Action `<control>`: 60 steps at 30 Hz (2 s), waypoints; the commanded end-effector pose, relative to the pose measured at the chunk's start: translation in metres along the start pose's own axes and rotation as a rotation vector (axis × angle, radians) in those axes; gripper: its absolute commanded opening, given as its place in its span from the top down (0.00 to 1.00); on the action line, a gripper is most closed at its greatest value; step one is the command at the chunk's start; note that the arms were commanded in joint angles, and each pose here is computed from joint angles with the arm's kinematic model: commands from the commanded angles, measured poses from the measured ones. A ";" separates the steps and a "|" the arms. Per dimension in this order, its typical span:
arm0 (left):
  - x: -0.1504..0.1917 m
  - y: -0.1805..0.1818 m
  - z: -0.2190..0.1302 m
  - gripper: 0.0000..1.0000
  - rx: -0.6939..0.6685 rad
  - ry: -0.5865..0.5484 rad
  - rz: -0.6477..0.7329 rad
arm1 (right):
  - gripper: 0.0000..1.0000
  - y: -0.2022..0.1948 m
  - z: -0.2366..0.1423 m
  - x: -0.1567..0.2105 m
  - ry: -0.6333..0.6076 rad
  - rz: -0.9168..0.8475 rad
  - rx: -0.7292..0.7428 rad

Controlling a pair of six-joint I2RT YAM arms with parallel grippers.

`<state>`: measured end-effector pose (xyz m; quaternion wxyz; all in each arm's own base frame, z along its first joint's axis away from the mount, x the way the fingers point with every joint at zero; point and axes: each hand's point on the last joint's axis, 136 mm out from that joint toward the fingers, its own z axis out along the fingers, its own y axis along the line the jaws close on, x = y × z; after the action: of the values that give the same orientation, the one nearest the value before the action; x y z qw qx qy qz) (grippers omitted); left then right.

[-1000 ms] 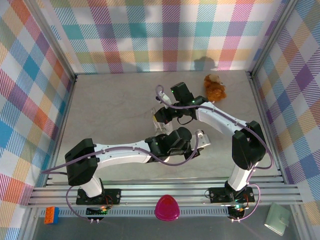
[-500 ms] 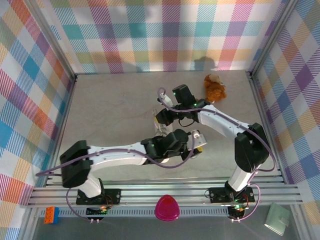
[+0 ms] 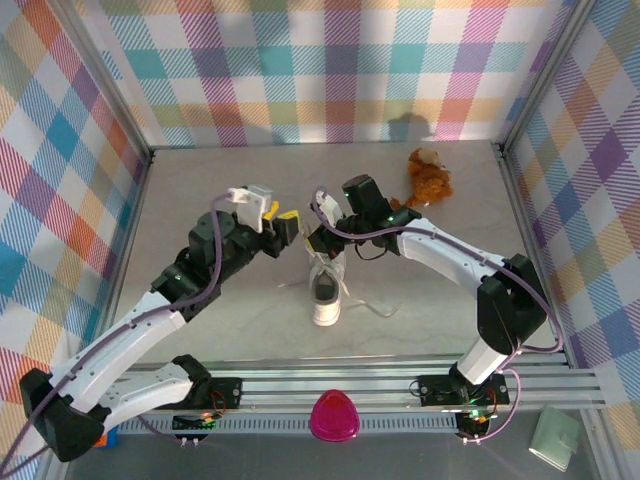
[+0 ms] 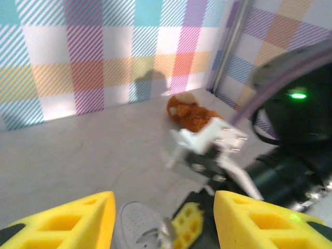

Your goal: Tie the shoes

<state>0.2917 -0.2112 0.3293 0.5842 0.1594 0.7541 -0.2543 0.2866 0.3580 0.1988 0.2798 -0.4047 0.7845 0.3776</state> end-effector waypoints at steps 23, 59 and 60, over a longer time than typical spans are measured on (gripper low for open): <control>0.078 -0.002 0.051 0.57 0.324 0.292 -0.455 | 1.00 0.014 0.001 -0.005 -0.003 -0.081 -0.021; 0.165 0.037 0.029 1.00 0.147 0.484 -0.462 | 0.72 -0.056 0.016 0.077 0.334 0.403 0.188; 0.166 0.038 0.028 1.00 0.143 0.486 -0.459 | 0.76 -0.056 0.016 0.077 0.335 0.400 0.184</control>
<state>0.2944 -0.2129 0.1590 0.2969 0.0731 0.8638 -0.4004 0.3041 0.3162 0.1152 0.1279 -0.2743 0.9118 0.2774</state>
